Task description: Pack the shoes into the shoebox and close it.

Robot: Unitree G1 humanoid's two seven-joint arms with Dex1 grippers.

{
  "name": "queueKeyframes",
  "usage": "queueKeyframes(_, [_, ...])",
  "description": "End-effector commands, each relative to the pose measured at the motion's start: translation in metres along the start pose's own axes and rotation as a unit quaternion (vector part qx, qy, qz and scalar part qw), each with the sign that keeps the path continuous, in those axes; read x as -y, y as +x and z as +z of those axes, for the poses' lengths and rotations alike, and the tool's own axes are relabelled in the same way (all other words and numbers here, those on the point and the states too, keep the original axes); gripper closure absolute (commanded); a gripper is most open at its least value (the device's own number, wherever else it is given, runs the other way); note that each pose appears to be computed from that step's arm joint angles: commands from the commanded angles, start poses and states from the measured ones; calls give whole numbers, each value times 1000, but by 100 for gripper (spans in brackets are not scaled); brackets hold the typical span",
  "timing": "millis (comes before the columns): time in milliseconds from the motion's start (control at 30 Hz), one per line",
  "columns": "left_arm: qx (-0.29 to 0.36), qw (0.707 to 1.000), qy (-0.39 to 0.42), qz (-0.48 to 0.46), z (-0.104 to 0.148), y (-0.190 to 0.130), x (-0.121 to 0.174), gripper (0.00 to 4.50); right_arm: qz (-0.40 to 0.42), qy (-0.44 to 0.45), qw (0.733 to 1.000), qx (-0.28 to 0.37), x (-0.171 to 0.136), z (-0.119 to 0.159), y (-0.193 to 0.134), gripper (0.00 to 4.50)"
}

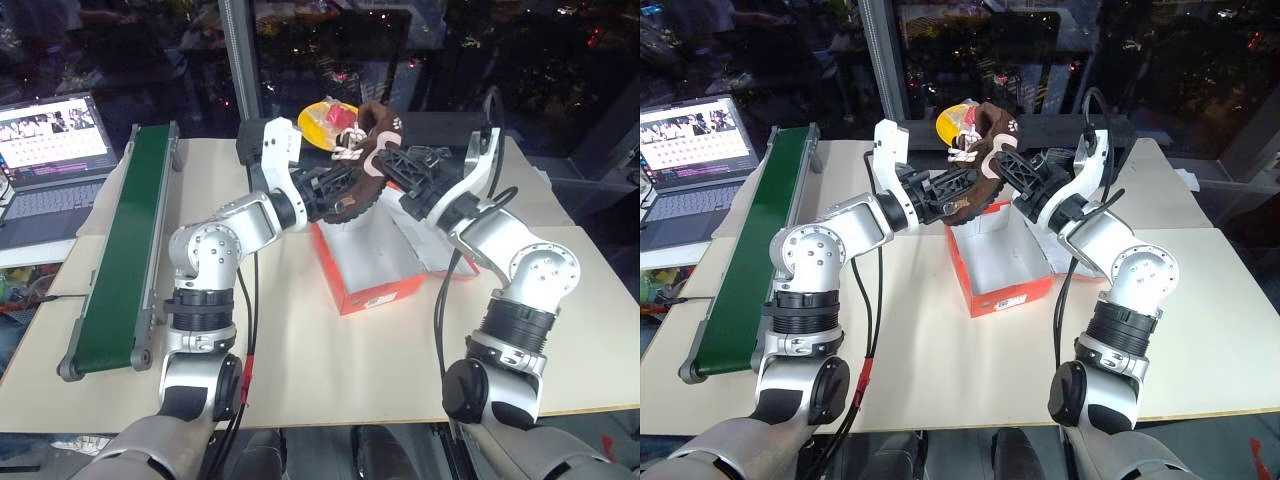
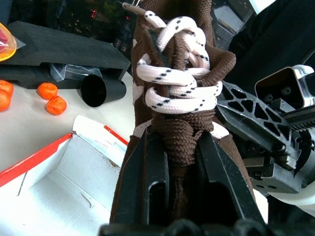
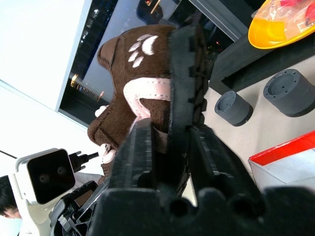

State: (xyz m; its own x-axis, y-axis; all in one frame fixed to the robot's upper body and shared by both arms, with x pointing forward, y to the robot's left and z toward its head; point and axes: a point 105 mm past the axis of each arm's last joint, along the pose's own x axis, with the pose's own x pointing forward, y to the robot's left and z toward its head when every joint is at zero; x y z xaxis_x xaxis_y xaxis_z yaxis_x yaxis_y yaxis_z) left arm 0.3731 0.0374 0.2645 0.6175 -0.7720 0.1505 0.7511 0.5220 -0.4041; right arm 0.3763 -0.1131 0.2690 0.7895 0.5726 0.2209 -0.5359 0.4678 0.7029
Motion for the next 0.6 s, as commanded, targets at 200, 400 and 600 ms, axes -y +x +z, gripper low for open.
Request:
queueKeyframes(200, [35,998,50,-7,40,-36,-3,90,2,-71,997,19,-9,28,4,422])
queueKeyframes(400, [66,981,123,131,79,-83,-58,90,-52,-230,967,-99,28,25,23,423])
queueKeyframes(600, [27,975,179,127,59,-92,-49,90,-54,-297,933,-197,68,0,39,423])
